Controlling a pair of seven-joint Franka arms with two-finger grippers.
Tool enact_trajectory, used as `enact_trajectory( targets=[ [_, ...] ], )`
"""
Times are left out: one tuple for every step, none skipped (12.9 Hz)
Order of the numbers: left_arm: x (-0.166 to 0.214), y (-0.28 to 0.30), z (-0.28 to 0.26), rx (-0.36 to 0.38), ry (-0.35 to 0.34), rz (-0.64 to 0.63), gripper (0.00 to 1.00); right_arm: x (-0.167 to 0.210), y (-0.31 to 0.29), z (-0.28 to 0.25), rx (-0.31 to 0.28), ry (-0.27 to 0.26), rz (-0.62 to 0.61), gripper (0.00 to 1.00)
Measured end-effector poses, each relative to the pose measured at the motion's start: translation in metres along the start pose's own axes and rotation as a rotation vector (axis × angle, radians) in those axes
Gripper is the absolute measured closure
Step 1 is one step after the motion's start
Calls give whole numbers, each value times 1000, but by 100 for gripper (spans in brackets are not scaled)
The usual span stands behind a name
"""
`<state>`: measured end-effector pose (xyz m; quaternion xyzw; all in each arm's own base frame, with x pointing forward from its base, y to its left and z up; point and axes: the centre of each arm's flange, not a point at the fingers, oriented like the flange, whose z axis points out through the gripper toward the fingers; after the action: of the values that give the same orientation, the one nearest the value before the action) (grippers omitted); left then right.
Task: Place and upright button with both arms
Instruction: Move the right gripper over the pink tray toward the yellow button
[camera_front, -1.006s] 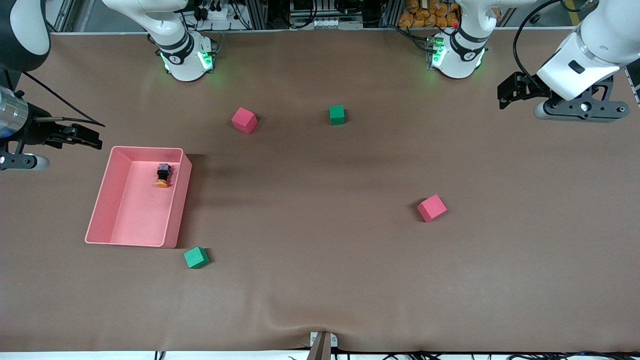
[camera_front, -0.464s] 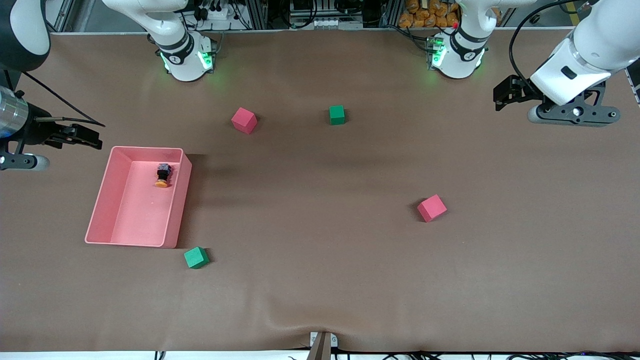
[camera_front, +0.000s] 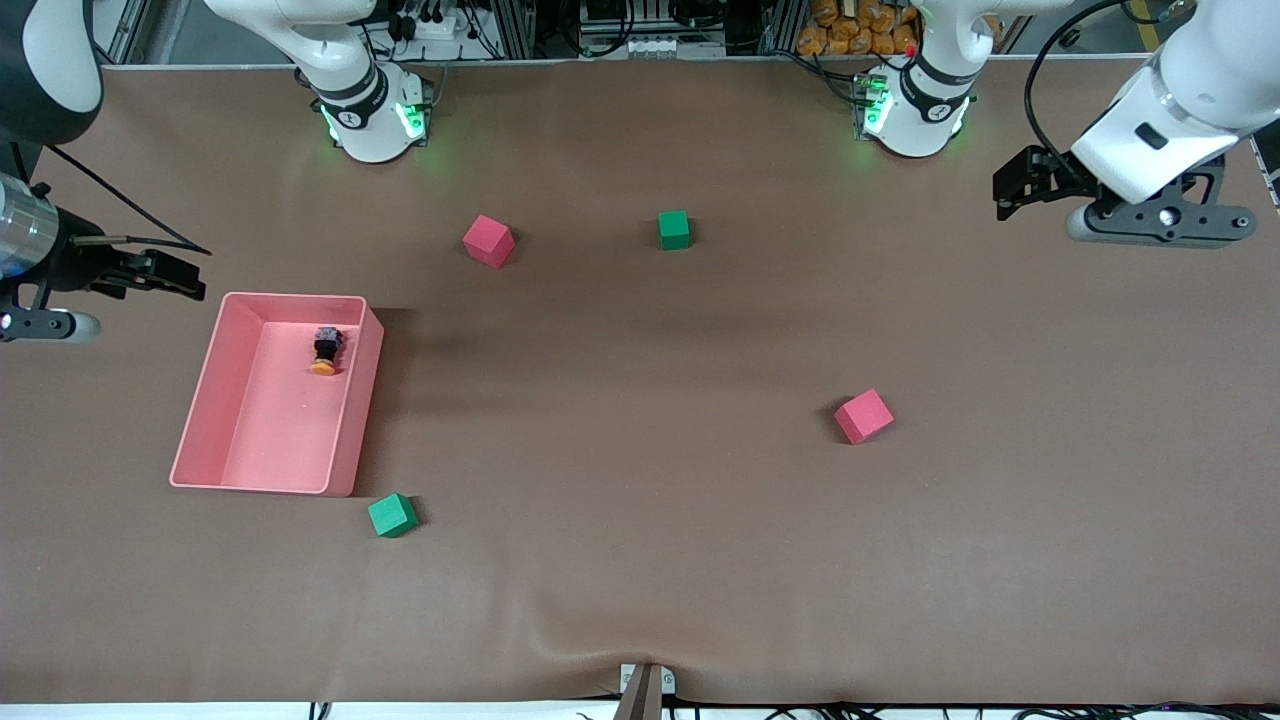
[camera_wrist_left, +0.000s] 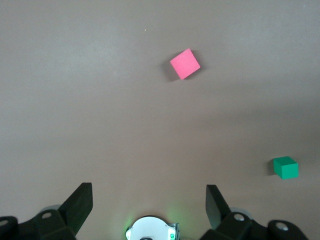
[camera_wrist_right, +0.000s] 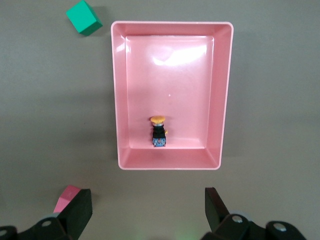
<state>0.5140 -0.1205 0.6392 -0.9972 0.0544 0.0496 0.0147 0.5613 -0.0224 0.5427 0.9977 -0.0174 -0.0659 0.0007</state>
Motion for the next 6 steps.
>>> enact_trajectory(
  targets=[
    [0, 0, -3, 0, 5, 1, 0, 4, 0, 12, 0, 11, 0, 0],
    [-1, 1, -4, -1, 7, 2, 0, 8, 0, 28, 0, 17, 0, 0],
    [-1, 2, -4, 0, 7, 4, 0, 12, 0, 44, -1, 17, -1, 0],
    [-1, 3, -4, 0, 7, 5, 0, 14, -1, 60, -1, 13, -1, 0],
    [-1, 4, -3, 0, 7, 6, 0, 17, -1, 72, -1, 8, -2, 0],
    [-1, 5, -3, 0, 7, 9, 0, 19, -2, 82, -2, 0, -3, 0]
  ],
)
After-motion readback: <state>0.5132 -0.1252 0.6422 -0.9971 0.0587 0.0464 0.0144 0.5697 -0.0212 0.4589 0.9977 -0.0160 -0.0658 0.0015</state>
